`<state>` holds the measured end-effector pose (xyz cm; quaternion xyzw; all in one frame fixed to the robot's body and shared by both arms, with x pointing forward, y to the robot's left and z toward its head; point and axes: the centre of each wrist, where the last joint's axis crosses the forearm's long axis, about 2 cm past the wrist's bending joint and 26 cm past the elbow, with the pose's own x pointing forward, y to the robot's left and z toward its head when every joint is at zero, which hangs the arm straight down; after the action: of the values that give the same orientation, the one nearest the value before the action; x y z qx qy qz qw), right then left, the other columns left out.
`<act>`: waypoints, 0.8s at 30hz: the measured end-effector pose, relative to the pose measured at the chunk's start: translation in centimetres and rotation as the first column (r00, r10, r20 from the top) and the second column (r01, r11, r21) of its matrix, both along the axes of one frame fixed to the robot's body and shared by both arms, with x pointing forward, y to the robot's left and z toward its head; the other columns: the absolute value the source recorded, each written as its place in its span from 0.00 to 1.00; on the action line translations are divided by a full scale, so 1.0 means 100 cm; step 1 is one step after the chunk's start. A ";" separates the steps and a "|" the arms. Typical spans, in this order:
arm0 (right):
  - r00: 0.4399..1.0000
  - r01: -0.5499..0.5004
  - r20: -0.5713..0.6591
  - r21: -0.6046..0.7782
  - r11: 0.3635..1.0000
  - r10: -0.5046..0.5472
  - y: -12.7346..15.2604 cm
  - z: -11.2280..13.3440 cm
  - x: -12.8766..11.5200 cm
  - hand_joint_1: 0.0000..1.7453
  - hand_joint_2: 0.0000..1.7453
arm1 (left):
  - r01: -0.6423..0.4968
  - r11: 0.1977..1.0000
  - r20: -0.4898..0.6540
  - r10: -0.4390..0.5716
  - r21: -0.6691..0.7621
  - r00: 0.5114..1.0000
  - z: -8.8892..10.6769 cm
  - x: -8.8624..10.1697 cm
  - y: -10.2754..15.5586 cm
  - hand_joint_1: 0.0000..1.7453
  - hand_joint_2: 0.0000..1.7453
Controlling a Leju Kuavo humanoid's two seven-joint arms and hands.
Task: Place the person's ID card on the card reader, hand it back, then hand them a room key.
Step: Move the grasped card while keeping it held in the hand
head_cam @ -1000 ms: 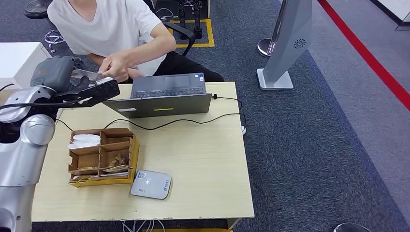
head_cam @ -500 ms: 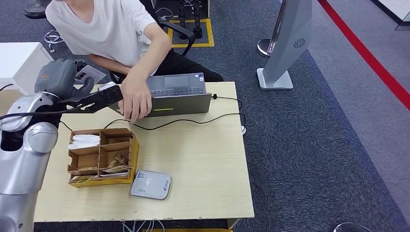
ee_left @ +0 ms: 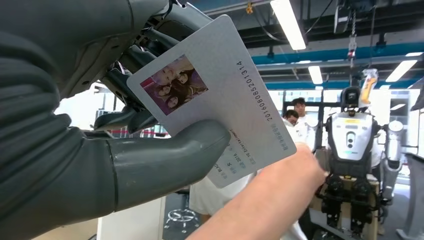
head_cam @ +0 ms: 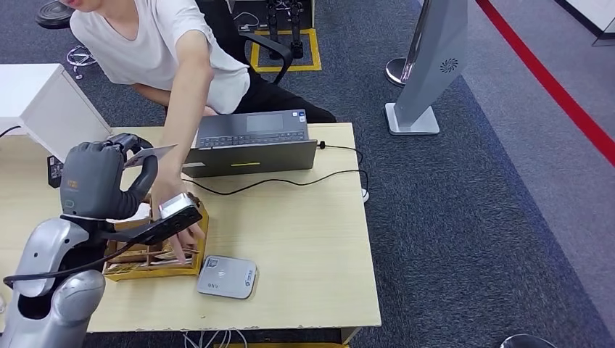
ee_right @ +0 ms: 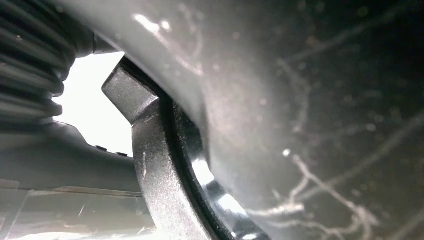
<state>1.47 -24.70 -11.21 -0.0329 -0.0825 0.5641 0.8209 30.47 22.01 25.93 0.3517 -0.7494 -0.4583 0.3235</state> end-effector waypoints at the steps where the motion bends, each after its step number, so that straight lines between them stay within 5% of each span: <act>1: 1.000 0.000 0.000 -0.001 1.000 0.000 0.000 0.000 0.000 0.00 1.00 | 0.011 1.000 0.007 -0.011 0.000 1.000 -0.003 -0.005 -0.001 1.00 1.00; 9: 1.000 0.001 0.004 -0.005 1.000 -0.001 0.001 0.000 -0.001 0.00 1.00 | 0.075 0.997 -0.070 -0.073 0.020 0.995 -0.042 -0.044 -0.016 1.00 1.00; 17: 1.000 0.002 0.003 -0.006 1.000 -0.002 0.002 0.000 -0.001 0.00 1.00 | 0.092 0.995 -0.150 -0.085 0.041 0.985 -0.057 -0.056 -0.021 1.00 1.00; 24: 1.000 0.001 0.001 -0.012 1.000 -0.001 0.003 0.000 -0.001 0.00 1.00 | 0.088 0.991 -0.291 -0.056 0.097 0.955 -0.091 -0.067 -0.016 1.00 1.00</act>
<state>1.33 -24.43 -11.19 -0.0384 -0.0795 0.5642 0.8209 23.73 20.44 16.81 0.2710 -0.6808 -0.5561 0.3922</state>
